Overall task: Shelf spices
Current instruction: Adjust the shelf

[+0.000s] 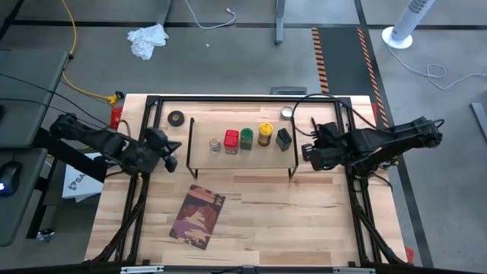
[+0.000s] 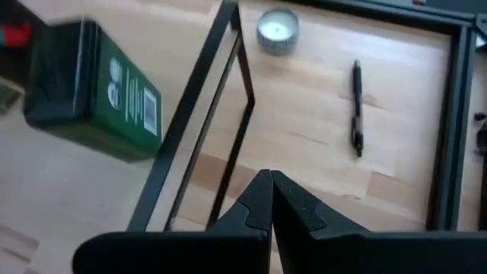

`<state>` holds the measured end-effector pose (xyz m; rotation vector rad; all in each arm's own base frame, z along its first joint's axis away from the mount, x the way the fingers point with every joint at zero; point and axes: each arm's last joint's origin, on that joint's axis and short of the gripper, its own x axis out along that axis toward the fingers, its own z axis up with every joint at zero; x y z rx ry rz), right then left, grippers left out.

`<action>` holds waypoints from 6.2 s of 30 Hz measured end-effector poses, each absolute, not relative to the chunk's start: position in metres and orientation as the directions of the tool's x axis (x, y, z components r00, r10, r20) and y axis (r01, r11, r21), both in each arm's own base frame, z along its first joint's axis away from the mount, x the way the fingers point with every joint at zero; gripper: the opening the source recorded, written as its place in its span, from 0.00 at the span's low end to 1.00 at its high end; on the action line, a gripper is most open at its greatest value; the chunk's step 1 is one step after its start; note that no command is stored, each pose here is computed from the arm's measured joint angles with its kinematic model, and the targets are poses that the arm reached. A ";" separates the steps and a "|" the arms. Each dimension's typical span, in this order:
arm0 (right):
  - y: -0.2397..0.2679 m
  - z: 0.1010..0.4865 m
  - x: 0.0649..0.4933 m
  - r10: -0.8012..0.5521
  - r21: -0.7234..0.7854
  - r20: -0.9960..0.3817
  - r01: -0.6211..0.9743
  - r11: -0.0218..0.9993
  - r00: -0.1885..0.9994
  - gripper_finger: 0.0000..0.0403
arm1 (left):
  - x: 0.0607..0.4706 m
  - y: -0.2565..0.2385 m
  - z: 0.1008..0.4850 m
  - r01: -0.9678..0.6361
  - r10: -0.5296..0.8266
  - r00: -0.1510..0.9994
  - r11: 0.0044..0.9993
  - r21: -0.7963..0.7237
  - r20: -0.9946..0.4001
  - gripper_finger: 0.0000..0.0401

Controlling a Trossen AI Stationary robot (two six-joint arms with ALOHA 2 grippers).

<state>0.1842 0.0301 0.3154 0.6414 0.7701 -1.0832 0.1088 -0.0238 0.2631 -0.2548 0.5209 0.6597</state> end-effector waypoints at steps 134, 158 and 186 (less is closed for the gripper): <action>-0.001 0.158 0.140 -0.048 0.055 -0.228 0.062 0.997 0.972 0.00 | 0.101 -0.011 0.166 0.037 -0.037 0.999 0.999 0.004 -0.024 0.00; -0.030 0.158 0.136 -0.137 0.108 -0.232 0.166 0.980 0.963 0.00 | 0.102 -0.024 0.169 -0.002 -0.024 0.984 0.990 -0.142 -0.178 0.00; -0.034 0.158 0.135 -0.140 0.180 -0.227 0.183 0.966 0.964 0.00 | 0.105 -0.031 0.175 0.119 -0.150 0.981 0.966 -0.228 -0.126 0.00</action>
